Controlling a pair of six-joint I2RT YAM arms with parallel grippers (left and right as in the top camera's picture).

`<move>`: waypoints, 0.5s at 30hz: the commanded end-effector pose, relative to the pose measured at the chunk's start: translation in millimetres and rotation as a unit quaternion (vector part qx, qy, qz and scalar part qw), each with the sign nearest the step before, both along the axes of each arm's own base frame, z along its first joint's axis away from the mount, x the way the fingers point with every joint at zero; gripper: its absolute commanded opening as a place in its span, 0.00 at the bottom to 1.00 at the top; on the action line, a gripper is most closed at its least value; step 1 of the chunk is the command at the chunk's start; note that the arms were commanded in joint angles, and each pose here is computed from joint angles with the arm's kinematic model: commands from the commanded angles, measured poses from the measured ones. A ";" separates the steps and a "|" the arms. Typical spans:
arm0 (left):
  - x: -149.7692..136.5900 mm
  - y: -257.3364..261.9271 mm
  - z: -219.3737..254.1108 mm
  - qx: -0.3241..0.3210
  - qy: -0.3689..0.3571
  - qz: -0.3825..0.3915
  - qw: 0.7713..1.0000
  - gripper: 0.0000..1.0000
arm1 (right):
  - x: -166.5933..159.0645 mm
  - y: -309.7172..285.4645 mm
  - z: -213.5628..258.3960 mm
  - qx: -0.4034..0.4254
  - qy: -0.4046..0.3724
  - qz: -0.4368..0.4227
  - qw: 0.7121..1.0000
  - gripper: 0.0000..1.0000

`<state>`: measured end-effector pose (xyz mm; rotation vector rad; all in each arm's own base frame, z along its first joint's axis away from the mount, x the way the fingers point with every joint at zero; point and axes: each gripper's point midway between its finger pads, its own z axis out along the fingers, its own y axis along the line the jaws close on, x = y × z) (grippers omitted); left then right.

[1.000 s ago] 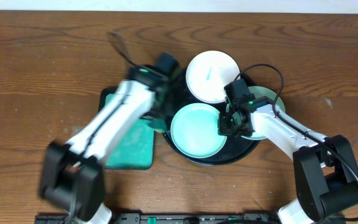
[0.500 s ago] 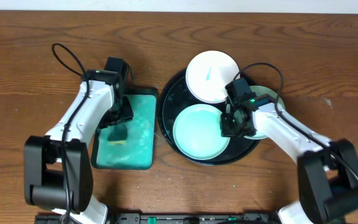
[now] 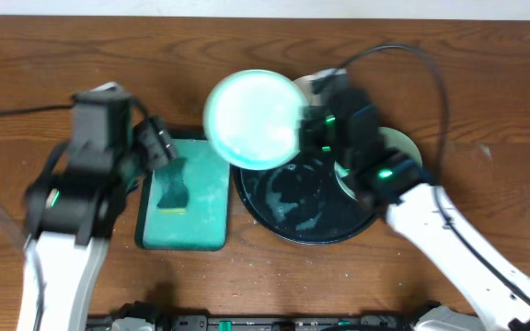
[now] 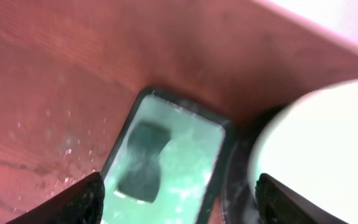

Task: Clean dirty plates on tray and stack at the side
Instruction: 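Lift the pale green plate with the right gripper and tilt it over the teal tray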

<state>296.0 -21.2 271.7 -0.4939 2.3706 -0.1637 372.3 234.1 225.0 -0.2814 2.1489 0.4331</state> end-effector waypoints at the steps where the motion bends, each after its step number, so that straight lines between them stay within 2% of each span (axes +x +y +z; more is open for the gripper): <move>1: -21.9 4.0 38.7 -0.006 -0.070 -0.001 0.998 0.79 | 2.2 44.0 -20.9 -0.040 -0.033 0.023 0.998 0.01; 7: -50.7 7.7 67.3 -0.014 -0.127 -0.001 0.992 0.79 | 3.9 93.5 -44.1 -0.148 -0.128 0.070 0.978 0.01; 15: -61.6 9.1 77.7 -0.017 -0.150 -0.001 0.988 0.79 | -32.9 116.3 13.8 -0.239 -0.256 0.067 0.934 0.01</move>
